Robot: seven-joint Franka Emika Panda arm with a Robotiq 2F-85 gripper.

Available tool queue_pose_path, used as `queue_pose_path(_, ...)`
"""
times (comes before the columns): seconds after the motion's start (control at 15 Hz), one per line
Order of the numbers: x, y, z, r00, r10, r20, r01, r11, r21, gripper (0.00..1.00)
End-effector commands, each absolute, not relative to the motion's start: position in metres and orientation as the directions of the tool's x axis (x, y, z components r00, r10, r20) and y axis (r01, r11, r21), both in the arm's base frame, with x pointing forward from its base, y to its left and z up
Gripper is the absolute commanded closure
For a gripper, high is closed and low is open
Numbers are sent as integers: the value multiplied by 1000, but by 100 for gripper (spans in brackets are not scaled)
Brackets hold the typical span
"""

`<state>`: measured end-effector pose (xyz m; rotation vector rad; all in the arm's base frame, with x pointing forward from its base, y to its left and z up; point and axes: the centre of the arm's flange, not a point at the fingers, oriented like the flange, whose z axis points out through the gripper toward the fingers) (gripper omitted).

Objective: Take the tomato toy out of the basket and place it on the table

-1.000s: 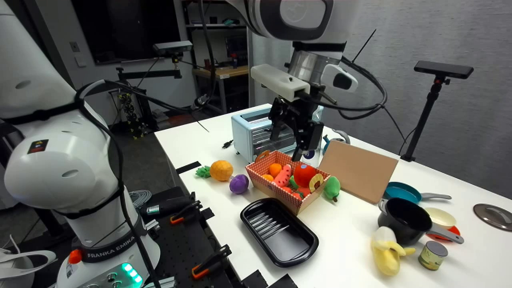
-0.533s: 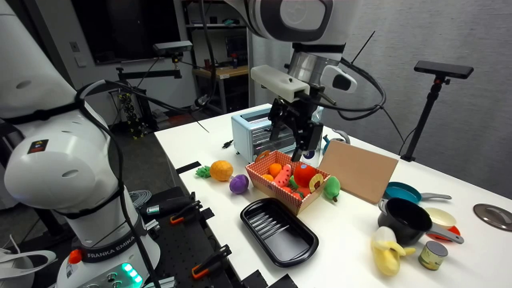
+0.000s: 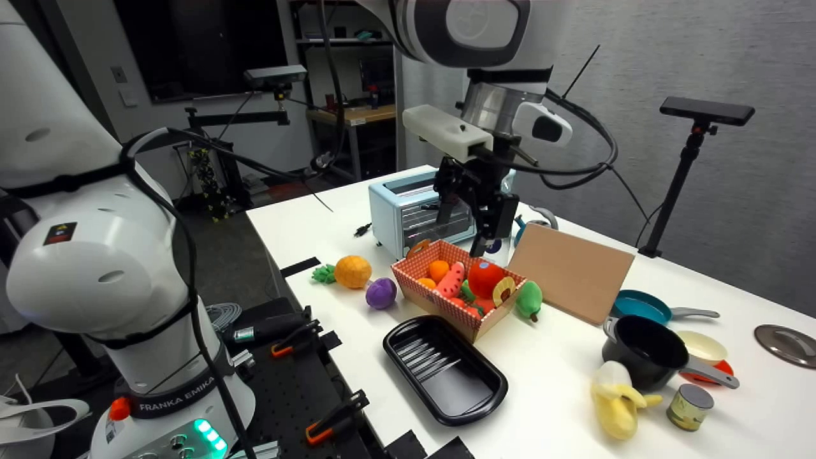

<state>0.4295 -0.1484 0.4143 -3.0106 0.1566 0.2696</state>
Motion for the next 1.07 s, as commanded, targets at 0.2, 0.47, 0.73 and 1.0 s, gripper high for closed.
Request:
queue_pose_path(0.2, 431, -151, 414, 976, -191, -104, -196, -979, -46, 0)
queue_pose_path(0.47, 433, -151, 414, 969, -236, -79, -239, -971, -30, 0)
queue_pose_path(0.73, 433, -150, 412, 959, -276, -70, -278, -960, -26, 0)
queue_pose_path(1.0, 433, -150, 411, 946, -317, -61, -319, -948, -16, 0)
